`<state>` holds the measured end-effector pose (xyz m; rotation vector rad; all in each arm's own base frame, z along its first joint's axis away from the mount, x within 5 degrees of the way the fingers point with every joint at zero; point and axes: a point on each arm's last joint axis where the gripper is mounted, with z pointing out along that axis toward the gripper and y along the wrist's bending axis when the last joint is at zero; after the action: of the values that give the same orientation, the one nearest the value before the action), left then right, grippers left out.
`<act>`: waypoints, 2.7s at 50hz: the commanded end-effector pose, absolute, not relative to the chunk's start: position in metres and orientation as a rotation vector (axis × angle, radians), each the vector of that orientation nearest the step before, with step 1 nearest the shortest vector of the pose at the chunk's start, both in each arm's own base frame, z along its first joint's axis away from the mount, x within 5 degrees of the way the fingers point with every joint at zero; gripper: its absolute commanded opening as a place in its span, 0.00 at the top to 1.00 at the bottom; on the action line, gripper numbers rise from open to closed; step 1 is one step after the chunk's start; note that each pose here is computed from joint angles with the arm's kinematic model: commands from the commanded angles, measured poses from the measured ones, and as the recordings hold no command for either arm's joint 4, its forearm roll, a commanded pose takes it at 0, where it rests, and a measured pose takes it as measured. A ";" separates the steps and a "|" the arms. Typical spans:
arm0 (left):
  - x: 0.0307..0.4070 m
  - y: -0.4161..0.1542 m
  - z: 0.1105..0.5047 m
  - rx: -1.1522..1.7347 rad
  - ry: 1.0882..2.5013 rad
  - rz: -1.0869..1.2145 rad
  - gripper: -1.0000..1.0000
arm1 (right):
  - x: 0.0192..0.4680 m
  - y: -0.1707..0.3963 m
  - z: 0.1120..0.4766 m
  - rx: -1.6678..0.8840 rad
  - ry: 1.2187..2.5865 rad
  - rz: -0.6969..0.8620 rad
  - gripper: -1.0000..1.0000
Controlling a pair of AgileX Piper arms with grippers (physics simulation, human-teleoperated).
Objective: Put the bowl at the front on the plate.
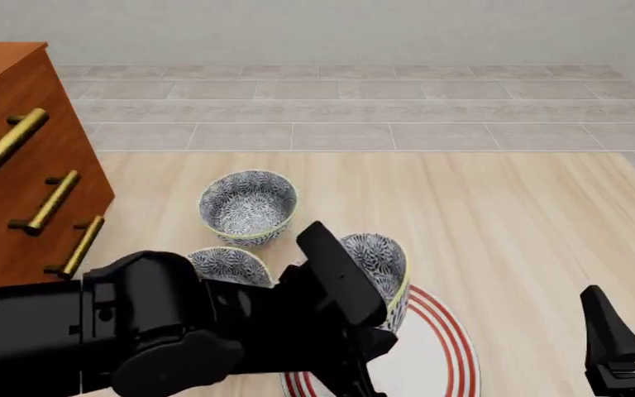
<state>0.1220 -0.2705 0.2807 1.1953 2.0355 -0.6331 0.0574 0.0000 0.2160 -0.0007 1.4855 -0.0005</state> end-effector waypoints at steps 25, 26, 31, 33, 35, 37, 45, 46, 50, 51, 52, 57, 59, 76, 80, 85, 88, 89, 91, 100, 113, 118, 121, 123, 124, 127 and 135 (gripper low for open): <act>0.136 -0.281 0.225 1.297 1.995 -0.540 1.00 | 0.057 0.000 0.215 -0.001 1.485 -0.001 0.00; 0.136 -0.281 0.223 1.300 1.996 -0.536 1.00 | 0.057 0.000 0.215 -0.001 1.485 0.000 0.00; 0.136 -0.283 0.220 1.303 1.999 -0.537 1.00 | 0.057 0.000 0.215 -0.001 1.485 0.000 0.00; 0.136 -0.285 0.219 1.306 2.001 -0.539 1.00 | 0.057 0.000 0.215 0.000 1.485 0.000 0.00; 0.135 -0.287 0.218 1.308 2.001 -0.541 1.00 | 0.057 0.000 0.215 0.000 1.485 0.000 0.00; 0.135 -0.288 0.218 1.311 2.001 -0.543 1.00 | 0.057 0.000 0.215 0.000 1.485 0.000 0.00; 0.132 -0.296 0.214 1.324 2.003 -0.555 1.00 | 0.057 0.000 0.215 0.000 1.485 0.000 0.00; 0.132 -0.297 0.214 1.324 2.004 -0.555 1.00 | 0.057 0.000 0.215 0.000 1.485 0.000 0.00; 0.132 -0.299 0.210 1.329 2.008 -0.554 1.00 | 0.057 0.000 0.215 0.000 1.485 -0.001 0.00; 0.132 -0.299 0.210 1.329 2.008 -0.554 1.00 | 0.057 0.000 0.215 0.000 1.485 -0.001 0.00; 0.132 -0.300 0.209 1.331 2.008 -0.554 1.00 | 0.057 0.000 0.215 0.000 1.485 0.000 0.00; 0.130 -0.302 0.202 1.340 2.022 -0.551 1.00 | 0.057 0.000 0.215 -0.001 1.485 0.000 0.00; 0.130 -0.302 0.202 1.340 2.024 -0.552 1.00 | 0.057 0.000 0.215 -0.001 1.485 -0.001 0.00; 0.129 -0.304 0.189 1.355 2.035 -0.544 1.00 | 0.057 0.000 0.215 -0.001 1.485 0.000 0.00; 0.127 -0.306 0.187 1.363 2.036 -0.544 1.00 | 0.057 0.000 0.215 0.000 1.485 0.000 0.00; 0.126 -0.308 0.186 1.365 2.039 -0.547 1.00 | 0.057 0.000 0.215 -0.001 1.485 0.000 0.00; 0.126 -0.308 0.185 1.369 2.039 -0.546 1.00 | 0.057 0.000 0.215 -0.001 1.485 0.000 0.00; 0.126 -0.308 0.185 1.370 2.041 -0.545 1.00 | 0.057 0.000 0.215 0.000 1.485 -0.001 0.00; 0.126 -0.308 0.184 1.371 2.041 -0.545 1.00 | 0.057 0.000 0.215 0.000 1.485 -0.001 0.00; 0.126 -0.308 0.186 1.368 2.048 -0.544 0.00 | 0.057 0.000 0.215 -0.001 1.485 0.000 0.00; 0.123 -0.307 0.200 1.359 2.035 -0.561 0.00 | 0.057 0.000 0.215 -0.001 1.485 0.000 0.00; 0.120 -0.302 0.210 1.367 2.018 -0.563 0.00 | 0.057 0.000 0.215 -0.001 1.485 -0.001 0.00; 0.118 -0.299 0.216 1.370 2.012 -0.565 0.00 | 0.057 0.000 0.215 -0.001 1.485 0.000 0.00; 0.116 -0.295 0.223 1.373 2.005 -0.565 0.00 | 0.057 0.000 0.215 -0.001 1.485 0.000 0.00; 0.117 -0.292 0.225 1.371 1.999 -0.563 0.00 | 0.057 0.000 0.215 0.000 1.485 0.000 0.00; 0.117 -0.283 0.232 1.359 1.992 -0.559 0.00 | 0.057 0.000 0.215 0.000 1.485 0.000 0.00; 0.113 -0.244 0.261 1.321 1.959 -0.549 0.00 | 0.057 0.000 0.215 0.000 1.485 0.000 0.00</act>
<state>0.1181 -0.2776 0.2344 1.3511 1.9921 -0.5556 0.0574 0.0000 0.2160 -0.0007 1.4855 -0.0005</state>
